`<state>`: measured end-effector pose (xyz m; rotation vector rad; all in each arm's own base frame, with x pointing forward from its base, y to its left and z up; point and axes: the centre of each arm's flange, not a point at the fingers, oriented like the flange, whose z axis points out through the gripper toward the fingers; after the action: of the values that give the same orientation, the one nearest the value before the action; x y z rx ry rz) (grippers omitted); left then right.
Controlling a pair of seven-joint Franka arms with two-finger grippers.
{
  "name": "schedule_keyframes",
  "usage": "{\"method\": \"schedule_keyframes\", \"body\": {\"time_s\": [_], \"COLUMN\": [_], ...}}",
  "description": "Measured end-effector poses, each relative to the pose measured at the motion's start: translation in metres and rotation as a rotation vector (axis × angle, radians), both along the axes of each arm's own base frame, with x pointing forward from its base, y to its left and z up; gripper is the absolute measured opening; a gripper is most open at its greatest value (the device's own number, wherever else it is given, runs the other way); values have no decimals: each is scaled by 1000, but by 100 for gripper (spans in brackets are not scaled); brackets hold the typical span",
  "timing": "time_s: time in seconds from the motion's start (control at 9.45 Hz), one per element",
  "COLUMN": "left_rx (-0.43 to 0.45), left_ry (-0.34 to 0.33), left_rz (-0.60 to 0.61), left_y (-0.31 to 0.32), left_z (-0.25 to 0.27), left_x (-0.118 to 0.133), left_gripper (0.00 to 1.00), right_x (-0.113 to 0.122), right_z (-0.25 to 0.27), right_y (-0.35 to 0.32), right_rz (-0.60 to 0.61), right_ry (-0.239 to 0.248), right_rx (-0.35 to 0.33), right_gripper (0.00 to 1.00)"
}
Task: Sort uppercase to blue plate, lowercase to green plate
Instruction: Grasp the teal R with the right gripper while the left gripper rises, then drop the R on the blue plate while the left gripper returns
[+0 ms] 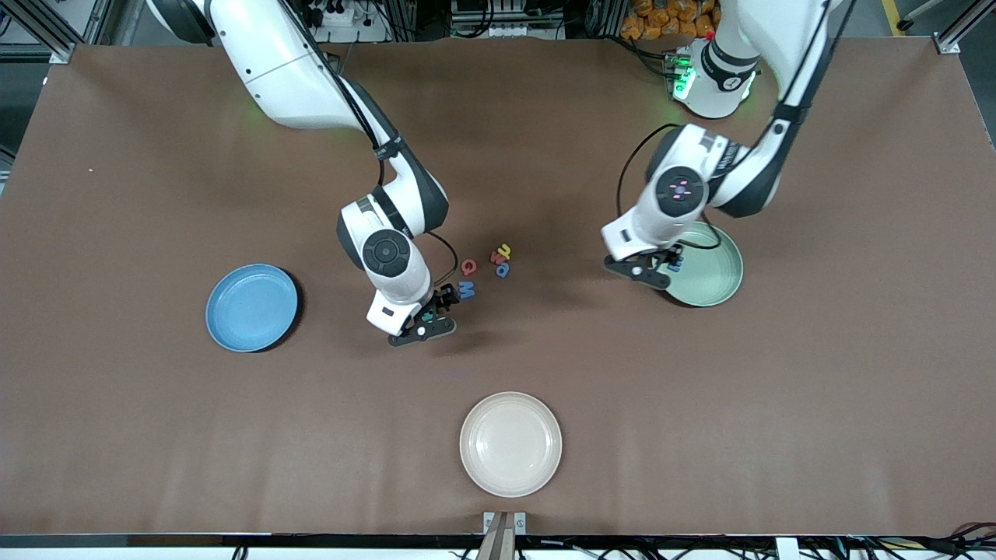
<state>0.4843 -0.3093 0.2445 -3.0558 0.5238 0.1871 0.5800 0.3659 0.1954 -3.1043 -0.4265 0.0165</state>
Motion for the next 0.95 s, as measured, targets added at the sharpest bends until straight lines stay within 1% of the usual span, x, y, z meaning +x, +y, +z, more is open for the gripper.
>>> {"method": "schedule_keyframes", "body": {"time_s": [0.21, 0.42, 0.64, 0.74, 0.95], "left_rx": [-11, -28, -74, -110, -143], "left_ry": [-32, -50, -72, -87, -97], "left_rz": [103, 179, 241, 276, 361], "left_y": [-50, -79, -100, -110, -132], "left_z": [-7, -11, -5, -2, -6], "left_x": [9, 20, 25, 24, 19], "left_gripper": [100, 100, 100, 100, 100], "right_x": [0, -1, -2, -2, -2], "right_z": [-8, -20, -24, -24, -24], "right_y": [1, 0, 0, 0, 0], "right_rz": [-1, -4, -6, -6, -6], "right_ry": [-8, -8, -5, -5, -4], "right_rx": [6, 8, 7, 7, 7], "right_gripper": [100, 100, 100, 99, 92]}}
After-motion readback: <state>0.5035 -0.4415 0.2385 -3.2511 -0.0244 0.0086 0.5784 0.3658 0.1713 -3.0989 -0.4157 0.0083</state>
